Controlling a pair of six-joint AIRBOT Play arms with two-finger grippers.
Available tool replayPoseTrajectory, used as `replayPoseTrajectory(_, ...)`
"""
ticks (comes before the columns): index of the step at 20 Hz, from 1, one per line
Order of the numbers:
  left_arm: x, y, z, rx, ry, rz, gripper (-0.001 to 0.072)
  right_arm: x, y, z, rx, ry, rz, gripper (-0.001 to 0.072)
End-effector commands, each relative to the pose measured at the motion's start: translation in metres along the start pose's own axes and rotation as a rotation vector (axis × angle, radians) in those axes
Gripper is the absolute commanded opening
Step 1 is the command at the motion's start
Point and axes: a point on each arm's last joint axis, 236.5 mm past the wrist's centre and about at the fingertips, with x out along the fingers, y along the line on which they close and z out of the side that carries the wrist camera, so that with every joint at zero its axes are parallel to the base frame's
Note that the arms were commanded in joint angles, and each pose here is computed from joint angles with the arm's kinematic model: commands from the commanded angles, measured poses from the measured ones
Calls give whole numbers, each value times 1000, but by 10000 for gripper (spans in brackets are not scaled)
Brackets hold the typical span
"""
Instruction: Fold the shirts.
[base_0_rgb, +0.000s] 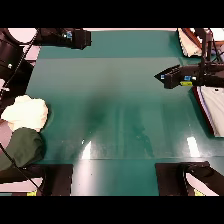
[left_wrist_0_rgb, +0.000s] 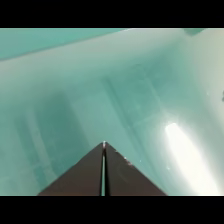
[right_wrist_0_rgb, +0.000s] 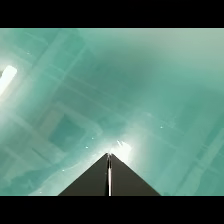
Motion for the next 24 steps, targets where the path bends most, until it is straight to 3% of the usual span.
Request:
replayPoseTrajectory(1,0,0,5,1,-19,0,23,0,1,0,-3,-1,1,17)
replayPoseTrajectory(16,-9,8,17,31,-60,32,22,0,1,0,-3,-1,0,17)
replayPoseTrajectory(19,-60,51,2,121,43,182,22,0,1,0,-3,0,1,17)
replayPoseTrajectory(24,-179,165,-61,18,195,548,23,0,1,0,-3,1,1,17)
